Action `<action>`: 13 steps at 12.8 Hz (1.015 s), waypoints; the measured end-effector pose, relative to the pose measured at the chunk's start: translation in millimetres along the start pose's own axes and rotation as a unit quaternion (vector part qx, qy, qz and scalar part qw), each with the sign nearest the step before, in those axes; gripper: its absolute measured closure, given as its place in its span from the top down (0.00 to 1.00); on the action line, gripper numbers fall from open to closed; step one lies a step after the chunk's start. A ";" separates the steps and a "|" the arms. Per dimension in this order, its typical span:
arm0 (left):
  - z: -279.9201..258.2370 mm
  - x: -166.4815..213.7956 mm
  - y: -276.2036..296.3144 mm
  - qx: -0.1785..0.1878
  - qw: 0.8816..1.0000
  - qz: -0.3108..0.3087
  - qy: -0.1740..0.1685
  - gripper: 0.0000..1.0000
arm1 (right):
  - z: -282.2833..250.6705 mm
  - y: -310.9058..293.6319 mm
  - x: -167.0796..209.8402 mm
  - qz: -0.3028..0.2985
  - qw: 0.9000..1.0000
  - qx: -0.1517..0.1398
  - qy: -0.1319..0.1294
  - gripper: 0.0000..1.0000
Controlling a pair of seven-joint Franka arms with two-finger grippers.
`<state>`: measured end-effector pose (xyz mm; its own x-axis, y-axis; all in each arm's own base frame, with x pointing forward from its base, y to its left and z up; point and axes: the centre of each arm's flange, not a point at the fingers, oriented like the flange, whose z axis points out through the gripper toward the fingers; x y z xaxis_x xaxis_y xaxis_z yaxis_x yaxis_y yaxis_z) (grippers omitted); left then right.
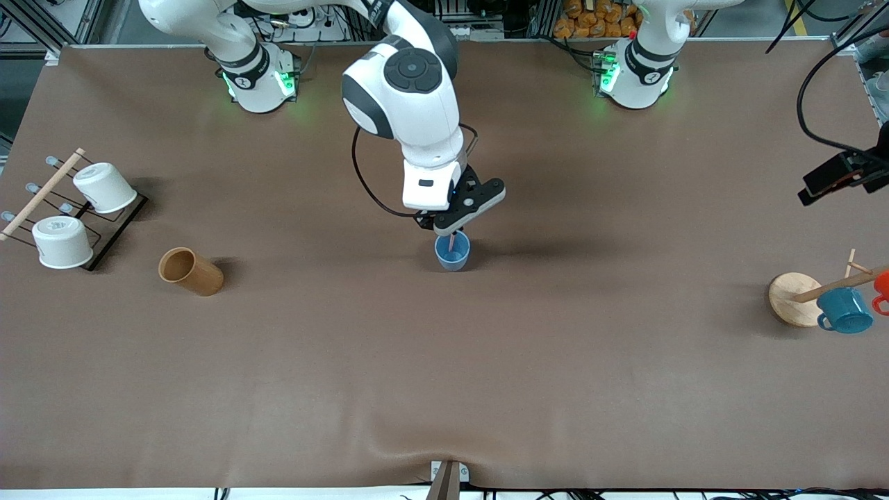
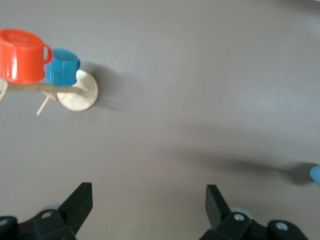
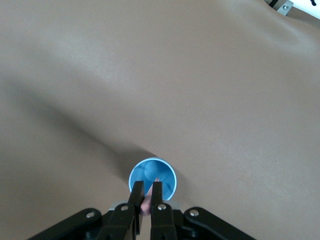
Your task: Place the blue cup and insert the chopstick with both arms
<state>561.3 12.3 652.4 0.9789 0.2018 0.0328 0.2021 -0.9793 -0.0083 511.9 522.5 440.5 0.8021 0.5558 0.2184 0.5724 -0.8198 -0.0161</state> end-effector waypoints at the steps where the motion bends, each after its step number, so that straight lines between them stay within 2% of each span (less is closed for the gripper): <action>1: -4.7 -3.7 -2.3 -0.001 1.000 -0.002 0.000 1.00 | 6.9 -4.0 -2.3 -0.004 1.000 0.000 0.003 0.10; 8: -11.8 -10.1 -3.0 -0.002 1.000 -0.001 0.002 1.00 | 30.3 -22.3 -16.0 -0.037 0.999 -0.022 0.002 0.10; 13: -12.3 -9.9 -3.8 -0.002 1.000 -0.002 0.003 1.00 | 45.4 -35.7 -26.7 -0.052 0.998 -0.024 -0.001 0.10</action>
<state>550.5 13.8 664.4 0.9779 0.2055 0.0392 0.2058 -0.9786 -0.0032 477.8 543.2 390.9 0.7392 0.6386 0.2139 0.6440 -0.7632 0.0530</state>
